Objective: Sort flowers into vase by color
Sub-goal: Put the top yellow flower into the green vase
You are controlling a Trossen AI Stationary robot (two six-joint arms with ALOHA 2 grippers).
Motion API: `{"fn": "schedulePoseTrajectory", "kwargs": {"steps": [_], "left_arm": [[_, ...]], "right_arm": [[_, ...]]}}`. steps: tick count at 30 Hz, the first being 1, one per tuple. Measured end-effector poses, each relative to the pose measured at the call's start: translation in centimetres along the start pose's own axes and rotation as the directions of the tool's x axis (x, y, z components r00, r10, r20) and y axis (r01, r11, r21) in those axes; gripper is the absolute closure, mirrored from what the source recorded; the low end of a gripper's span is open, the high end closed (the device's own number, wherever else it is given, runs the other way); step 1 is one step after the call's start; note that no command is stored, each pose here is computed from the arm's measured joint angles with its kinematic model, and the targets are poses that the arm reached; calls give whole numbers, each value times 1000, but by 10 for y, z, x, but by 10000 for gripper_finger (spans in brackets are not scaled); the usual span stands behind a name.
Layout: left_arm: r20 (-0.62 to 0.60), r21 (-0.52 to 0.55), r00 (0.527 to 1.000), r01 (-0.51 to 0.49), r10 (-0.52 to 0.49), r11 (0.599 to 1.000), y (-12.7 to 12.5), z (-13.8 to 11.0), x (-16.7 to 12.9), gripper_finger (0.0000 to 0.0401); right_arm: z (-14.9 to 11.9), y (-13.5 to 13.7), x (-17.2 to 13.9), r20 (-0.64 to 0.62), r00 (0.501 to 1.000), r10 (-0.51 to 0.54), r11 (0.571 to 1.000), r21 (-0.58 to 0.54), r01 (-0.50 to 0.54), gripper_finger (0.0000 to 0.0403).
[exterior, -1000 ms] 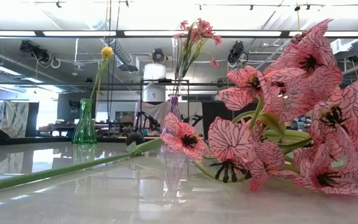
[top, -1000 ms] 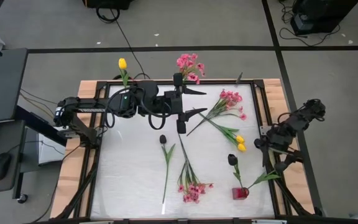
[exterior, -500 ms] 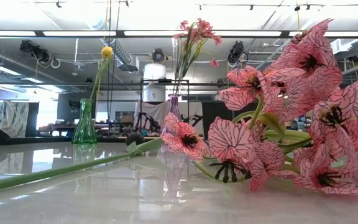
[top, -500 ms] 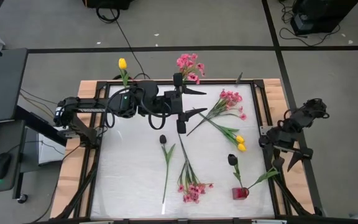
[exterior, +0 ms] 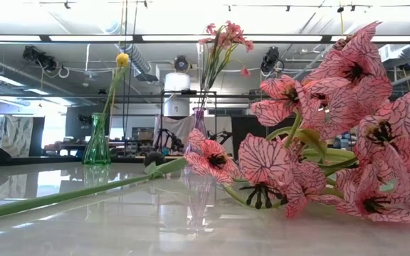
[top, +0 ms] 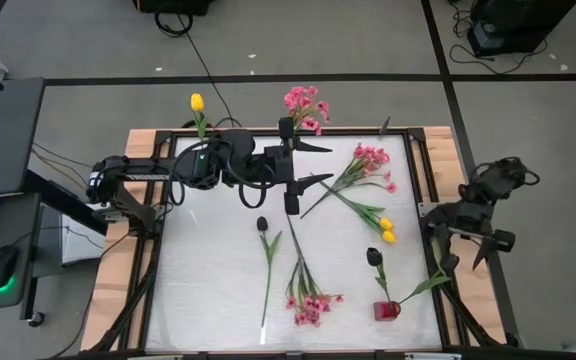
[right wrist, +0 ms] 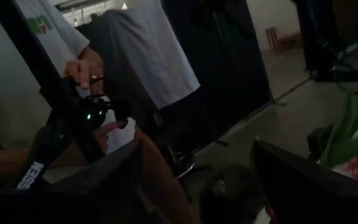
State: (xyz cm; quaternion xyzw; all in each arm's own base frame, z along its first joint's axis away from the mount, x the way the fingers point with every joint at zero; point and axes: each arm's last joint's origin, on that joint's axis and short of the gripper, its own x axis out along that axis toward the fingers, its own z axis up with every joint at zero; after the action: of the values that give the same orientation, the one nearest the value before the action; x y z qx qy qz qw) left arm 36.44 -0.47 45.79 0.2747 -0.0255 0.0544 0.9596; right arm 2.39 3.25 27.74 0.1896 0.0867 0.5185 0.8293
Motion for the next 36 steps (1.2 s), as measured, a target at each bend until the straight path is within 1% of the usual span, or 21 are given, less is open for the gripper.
{"fn": "schedulePoseTrajectory", "kwargs": {"steps": [13,18,22,25,27,31,36], "left_arm": [[0,0,1000,0,0,1000,0,0,0,168],[0,0,1000,0,0,1000,0,0,0,168],[0,0,1000,0,0,1000,0,0,0,168],[0,0,1000,0,0,1000,0,0,0,168],[0,0,1000,0,0,1000,0,0,0,168],[0,0,1000,0,0,1000,0,0,0,168],[0,0,1000,0,0,1000,0,0,0,168]], "right_arm": [[20,13,-11,134,989,-58,997,-44,64,89],[27,15,-13,220,969,-116,990,-49,129,89],[31,15,-14,290,940,-181,980,-21,196,89],[34,13,-16,346,902,-257,962,5,272,89],[36,12,-17,396,864,-312,944,28,328,89],[42,11,-20,495,764,-414,896,76,437,89],[46,9,-25,571,633,-524,824,150,546,89]]}}
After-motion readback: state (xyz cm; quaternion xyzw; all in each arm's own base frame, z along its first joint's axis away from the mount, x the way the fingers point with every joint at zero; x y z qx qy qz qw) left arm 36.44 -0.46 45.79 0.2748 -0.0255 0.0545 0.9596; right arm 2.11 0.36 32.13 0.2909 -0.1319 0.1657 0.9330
